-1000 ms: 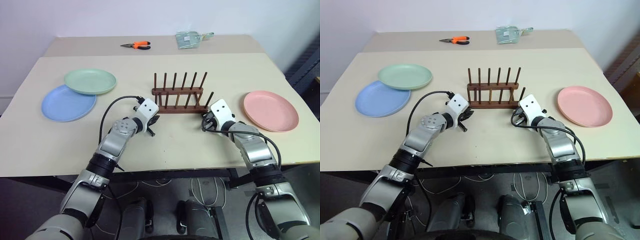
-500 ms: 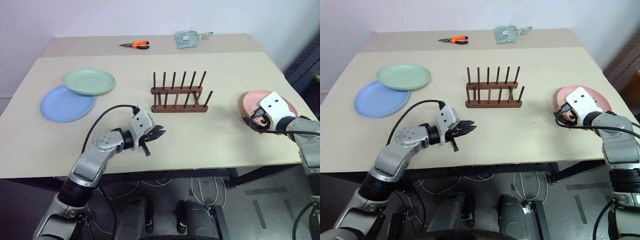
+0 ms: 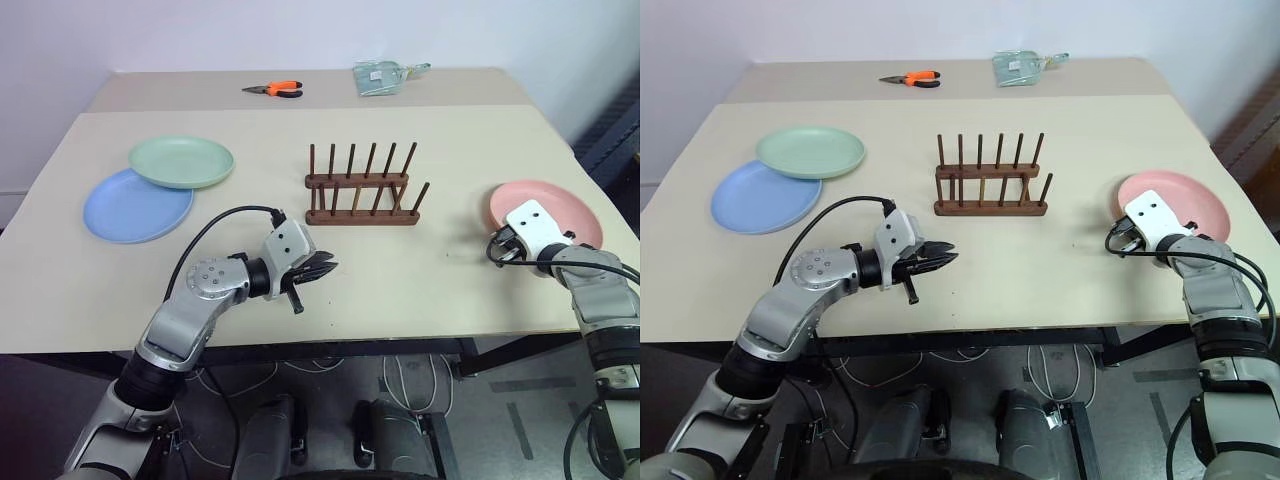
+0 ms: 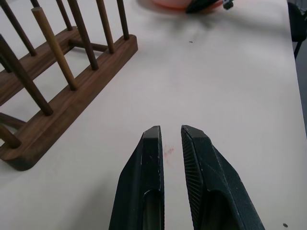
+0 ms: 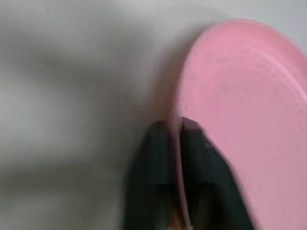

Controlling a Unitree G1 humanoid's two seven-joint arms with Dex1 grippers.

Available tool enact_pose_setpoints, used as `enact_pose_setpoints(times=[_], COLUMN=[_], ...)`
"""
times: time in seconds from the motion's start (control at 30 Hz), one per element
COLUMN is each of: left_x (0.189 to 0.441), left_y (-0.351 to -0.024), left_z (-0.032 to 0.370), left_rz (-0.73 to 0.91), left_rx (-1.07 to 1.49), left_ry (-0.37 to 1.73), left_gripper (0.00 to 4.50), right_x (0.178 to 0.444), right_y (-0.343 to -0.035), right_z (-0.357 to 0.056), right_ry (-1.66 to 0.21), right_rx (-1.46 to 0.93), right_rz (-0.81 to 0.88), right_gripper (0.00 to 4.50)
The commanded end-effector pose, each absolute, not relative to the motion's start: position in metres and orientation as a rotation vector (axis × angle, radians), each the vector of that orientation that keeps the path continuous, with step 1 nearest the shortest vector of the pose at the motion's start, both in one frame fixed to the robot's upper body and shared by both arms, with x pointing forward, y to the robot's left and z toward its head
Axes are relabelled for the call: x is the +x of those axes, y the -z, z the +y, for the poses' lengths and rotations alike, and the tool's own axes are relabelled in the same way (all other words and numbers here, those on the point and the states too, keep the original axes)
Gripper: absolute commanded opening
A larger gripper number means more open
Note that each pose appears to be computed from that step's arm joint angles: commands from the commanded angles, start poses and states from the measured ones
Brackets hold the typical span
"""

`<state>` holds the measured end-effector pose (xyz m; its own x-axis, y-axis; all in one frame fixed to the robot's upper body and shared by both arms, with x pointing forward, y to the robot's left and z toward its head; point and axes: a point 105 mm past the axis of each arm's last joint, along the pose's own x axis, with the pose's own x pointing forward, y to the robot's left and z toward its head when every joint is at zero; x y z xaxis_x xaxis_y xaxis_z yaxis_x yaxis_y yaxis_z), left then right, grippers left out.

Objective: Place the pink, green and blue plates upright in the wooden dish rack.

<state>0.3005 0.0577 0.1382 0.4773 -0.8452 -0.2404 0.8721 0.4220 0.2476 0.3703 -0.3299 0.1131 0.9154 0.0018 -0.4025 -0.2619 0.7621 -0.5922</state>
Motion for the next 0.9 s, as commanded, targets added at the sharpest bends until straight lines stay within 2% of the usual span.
enact_pose_setpoints(times=[0.03, 0.1, 0.17, 0.27, 0.37, 0.57, 0.73, 0.9], left_x=[0.296, 0.298, 0.299, 0.301, 0.302, 0.304, 0.305, 0.302], left_y=[-0.149, -0.147, -0.145, -0.144, -0.143, -0.143, -0.142, -0.141], left_z=[0.060, 0.067, 0.074, 0.080, 0.082, 0.084, 0.084, 0.085], left_rz=[0.043, 0.054, 0.063, 0.068, 0.068, 0.067, 0.067, 0.070], left_rx=[0.368, 0.370, 0.371, 0.374, 0.379, 0.374, 0.366, 0.355], left_ry=[1.066, 1.042, 1.020, 0.998, 0.992, 0.981, 0.982, 0.983], left_gripper=[0.65, 0.65, 0.65, 0.65, 0.65, 0.65, 0.65, 0.65], right_x=[0.375, 0.380, 0.378, 0.365, 0.342, 0.333, 0.345, 0.355], right_y=[-0.147, -0.198, -0.250, -0.308, -0.342, -0.354, -0.338, -0.335], right_z=[-0.316, -0.282, -0.257, -0.229, -0.200, -0.178, -0.173, -0.176], right_ry=[-0.204, -0.269, -0.308, -0.428, -0.636, -0.818, -0.823, -0.814], right_rx=[-0.844, -0.752, -0.556, -0.188, 0.118, 0.463, 0.576, 0.653], right_rz=[0.248, 0.025, -0.162, -0.324, -0.393, -0.314, -0.206, -0.174], right_gripper=[0.03, 0.03, 0.03, 0.03, 0.03, 0.03, 0.03, 0.03])
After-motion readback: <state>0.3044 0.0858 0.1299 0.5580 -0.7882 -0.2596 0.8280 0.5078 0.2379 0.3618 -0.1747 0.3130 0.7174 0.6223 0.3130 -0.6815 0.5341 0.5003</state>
